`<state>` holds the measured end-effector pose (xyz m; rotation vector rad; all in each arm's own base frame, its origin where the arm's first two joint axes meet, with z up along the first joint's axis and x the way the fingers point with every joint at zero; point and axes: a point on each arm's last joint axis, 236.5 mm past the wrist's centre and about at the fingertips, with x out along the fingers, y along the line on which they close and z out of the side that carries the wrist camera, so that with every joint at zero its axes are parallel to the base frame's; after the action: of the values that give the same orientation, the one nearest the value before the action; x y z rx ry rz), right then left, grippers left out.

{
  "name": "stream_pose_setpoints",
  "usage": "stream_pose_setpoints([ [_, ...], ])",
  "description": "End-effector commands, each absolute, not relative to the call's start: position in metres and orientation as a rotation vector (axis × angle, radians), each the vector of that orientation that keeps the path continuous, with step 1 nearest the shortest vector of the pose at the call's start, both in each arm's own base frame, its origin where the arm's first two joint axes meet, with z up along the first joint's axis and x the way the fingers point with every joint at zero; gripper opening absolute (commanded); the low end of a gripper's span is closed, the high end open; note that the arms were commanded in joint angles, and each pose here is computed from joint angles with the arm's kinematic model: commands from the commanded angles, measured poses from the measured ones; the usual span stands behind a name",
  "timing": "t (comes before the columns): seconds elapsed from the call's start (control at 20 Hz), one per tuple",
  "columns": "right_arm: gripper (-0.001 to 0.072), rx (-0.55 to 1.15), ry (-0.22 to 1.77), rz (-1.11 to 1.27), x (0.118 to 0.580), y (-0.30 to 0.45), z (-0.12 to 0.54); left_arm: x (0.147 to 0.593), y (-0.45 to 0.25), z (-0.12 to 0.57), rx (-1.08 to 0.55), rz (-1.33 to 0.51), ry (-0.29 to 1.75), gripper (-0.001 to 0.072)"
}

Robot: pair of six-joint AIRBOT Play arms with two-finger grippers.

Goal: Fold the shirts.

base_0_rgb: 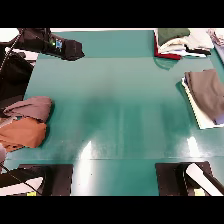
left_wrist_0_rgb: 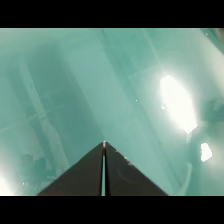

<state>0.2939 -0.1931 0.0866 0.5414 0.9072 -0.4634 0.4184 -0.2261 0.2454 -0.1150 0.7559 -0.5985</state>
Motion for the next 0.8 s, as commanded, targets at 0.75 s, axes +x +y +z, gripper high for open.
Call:
stream_pose_setpoints([
  [0.75,0.0493,0.274,0.764,0.316,0.342,0.092,0.170,0.426,-0.227,0.253,-0.122,-0.595,0.707,0.0026],
])
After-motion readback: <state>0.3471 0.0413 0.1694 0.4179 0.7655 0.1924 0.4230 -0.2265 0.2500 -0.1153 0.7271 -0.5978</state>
